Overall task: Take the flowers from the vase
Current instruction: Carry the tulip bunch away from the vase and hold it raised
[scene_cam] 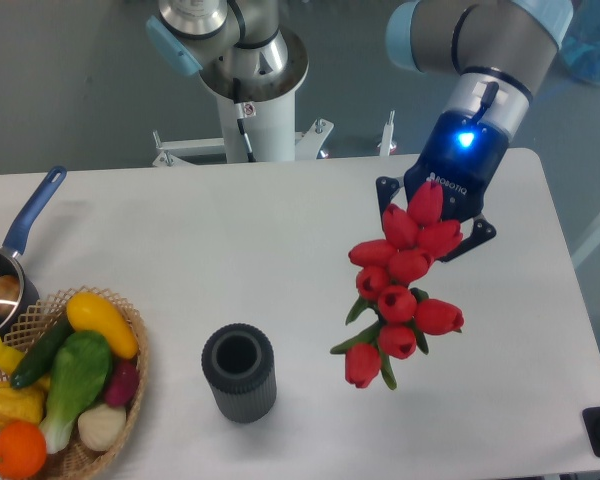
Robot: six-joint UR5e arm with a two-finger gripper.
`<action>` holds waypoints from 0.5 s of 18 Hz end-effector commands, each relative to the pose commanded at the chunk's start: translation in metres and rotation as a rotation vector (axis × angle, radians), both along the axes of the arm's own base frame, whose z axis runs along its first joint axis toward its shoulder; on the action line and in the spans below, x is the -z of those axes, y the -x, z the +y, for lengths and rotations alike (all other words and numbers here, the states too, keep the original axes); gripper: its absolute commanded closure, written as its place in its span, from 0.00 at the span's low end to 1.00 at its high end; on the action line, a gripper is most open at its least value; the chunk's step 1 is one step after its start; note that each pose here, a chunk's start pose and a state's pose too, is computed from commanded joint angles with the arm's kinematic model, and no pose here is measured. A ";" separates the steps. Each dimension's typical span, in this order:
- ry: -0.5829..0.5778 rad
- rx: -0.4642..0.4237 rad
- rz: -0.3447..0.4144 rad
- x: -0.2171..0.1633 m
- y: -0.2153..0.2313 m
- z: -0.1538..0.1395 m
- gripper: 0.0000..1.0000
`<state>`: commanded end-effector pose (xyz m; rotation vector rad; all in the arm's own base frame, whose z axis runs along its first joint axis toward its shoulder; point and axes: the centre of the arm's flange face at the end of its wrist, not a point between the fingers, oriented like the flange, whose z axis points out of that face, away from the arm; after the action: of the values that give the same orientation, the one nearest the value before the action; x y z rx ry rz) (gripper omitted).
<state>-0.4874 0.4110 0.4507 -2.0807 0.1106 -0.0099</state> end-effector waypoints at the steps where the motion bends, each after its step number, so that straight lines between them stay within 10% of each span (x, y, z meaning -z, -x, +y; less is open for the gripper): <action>1: 0.034 -0.013 0.008 0.007 0.001 -0.002 1.00; 9: 0.431 -0.015 0.237 0.055 -0.036 -0.019 1.00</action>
<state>-0.4513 0.3917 0.3958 -2.5075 0.2558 0.2425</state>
